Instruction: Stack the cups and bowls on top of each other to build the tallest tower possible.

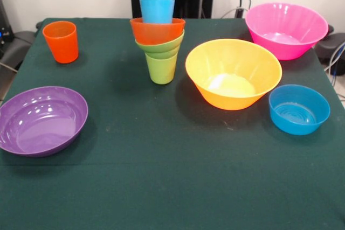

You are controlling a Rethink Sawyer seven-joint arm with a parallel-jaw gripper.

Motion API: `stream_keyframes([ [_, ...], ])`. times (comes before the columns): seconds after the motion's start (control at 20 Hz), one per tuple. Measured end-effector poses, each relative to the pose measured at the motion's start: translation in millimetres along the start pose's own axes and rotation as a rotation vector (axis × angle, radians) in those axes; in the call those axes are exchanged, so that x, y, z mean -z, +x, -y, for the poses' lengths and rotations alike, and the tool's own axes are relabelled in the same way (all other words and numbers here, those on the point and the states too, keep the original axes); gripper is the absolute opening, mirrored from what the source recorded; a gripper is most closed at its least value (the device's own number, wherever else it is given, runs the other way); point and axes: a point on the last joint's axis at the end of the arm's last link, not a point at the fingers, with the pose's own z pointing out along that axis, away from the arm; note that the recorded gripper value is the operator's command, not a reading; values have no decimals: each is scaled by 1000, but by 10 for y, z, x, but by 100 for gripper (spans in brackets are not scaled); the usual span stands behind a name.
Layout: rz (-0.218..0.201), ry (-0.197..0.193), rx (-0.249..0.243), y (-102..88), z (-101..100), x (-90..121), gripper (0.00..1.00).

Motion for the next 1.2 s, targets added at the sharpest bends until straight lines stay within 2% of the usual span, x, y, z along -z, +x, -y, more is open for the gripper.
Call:
stream_keyframes([
  [0.3,-31,3,-8,83,15,86,100],
  [0.85,-45,-2,-8,167,-25,58,100],
  [1.05,-43,0,-20,213,26,80,100],
  [1.2,-41,-13,-35,254,98,63,100],
])
